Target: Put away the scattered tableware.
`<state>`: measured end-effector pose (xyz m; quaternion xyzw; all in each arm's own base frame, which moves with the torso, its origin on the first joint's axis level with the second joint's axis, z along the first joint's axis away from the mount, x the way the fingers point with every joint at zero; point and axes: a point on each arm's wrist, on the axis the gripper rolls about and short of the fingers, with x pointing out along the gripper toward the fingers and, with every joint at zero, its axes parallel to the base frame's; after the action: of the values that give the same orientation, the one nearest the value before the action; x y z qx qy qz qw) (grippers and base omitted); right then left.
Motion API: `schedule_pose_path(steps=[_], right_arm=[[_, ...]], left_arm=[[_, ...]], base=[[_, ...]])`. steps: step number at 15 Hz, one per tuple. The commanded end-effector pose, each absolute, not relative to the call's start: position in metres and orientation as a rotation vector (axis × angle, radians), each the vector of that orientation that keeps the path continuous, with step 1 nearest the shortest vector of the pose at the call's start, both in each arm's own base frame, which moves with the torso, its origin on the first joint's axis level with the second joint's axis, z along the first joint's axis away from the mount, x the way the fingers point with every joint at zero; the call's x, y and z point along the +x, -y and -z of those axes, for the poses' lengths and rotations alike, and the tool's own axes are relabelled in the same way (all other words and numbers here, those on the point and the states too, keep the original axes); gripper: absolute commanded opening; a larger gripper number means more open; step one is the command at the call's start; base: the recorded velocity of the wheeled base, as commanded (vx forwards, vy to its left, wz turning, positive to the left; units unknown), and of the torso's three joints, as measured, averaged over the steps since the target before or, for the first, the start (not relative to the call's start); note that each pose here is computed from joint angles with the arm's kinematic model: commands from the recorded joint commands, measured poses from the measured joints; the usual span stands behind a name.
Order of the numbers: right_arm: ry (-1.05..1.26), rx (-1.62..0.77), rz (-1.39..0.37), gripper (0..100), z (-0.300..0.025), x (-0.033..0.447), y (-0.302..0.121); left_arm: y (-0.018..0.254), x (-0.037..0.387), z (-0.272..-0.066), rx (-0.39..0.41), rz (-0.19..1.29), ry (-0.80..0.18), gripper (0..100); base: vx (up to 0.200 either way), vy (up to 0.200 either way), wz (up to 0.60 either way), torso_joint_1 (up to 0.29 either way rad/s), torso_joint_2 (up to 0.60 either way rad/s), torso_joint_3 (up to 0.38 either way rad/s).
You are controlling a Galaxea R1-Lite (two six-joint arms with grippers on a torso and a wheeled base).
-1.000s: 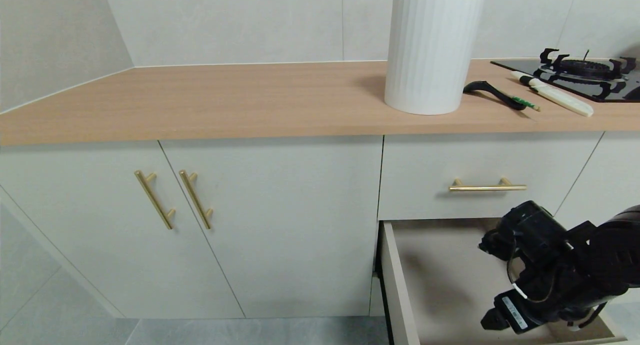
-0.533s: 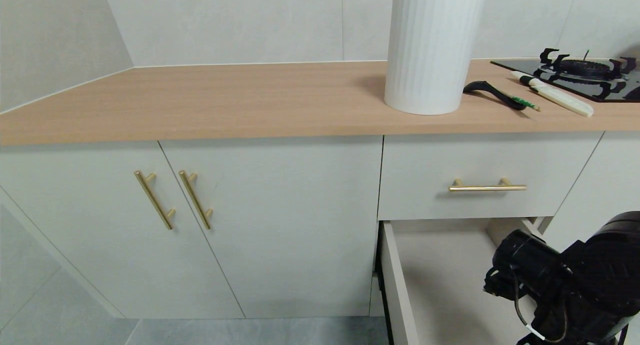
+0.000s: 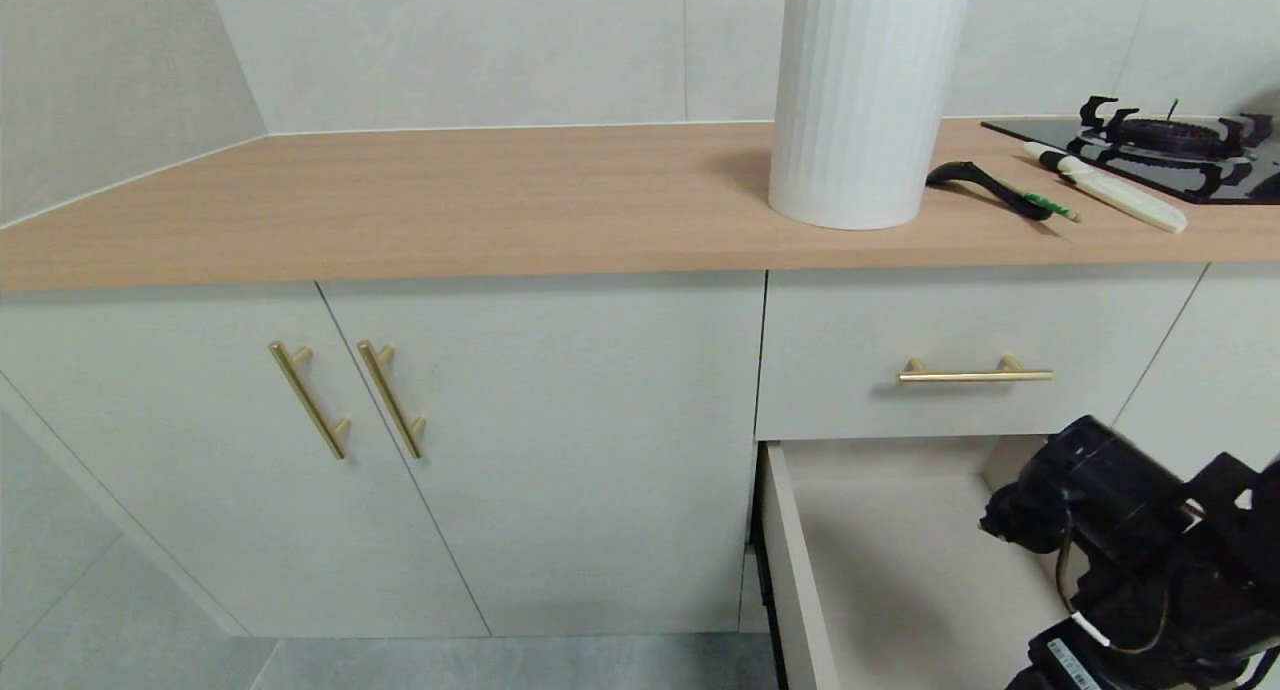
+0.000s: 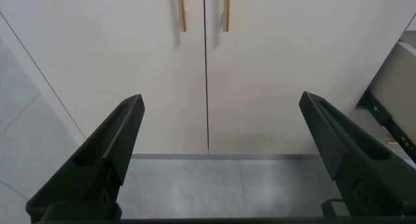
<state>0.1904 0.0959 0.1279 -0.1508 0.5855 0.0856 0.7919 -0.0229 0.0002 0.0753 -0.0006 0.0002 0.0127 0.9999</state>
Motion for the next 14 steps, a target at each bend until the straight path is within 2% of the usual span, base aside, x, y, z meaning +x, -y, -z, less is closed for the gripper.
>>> schedule_pose_path(steps=[1, 4, 9, 14], right_arm=[[-1.042, -0.226, -0.180, 100, -0.170, 0.171, -0.078], [-0.861, -0.156, -0.167, 100, -0.197, 0.157, -0.061], [-0.827, -0.157, -0.153, 100, -0.201, 0.156, -0.056], [-0.829, -0.163, -0.152, 100, -0.200, 0.157, -0.056]], left_arm=[[0.000, -0.023, -0.075, -0.002, -0.026, -0.002, 100], [0.000, -0.023, -0.075, -0.002, -0.026, -0.002, 100], [0.000, -0.023, -0.075, -0.002, -0.026, -0.002, 100], [0.000, -0.023, -0.075, -0.002, -0.026, -0.002, 100]], base=[[0.000, 0.000, 0.00, 0.000, 0.00, 0.000], [0.000, 0.000, 0.00, 0.000, 0.00, 0.000], [0.000, 0.000, 0.00, 0.000, 0.00, 0.000], [0.000, 0.000, 0.00, 0.089, -0.29, -0.270]])
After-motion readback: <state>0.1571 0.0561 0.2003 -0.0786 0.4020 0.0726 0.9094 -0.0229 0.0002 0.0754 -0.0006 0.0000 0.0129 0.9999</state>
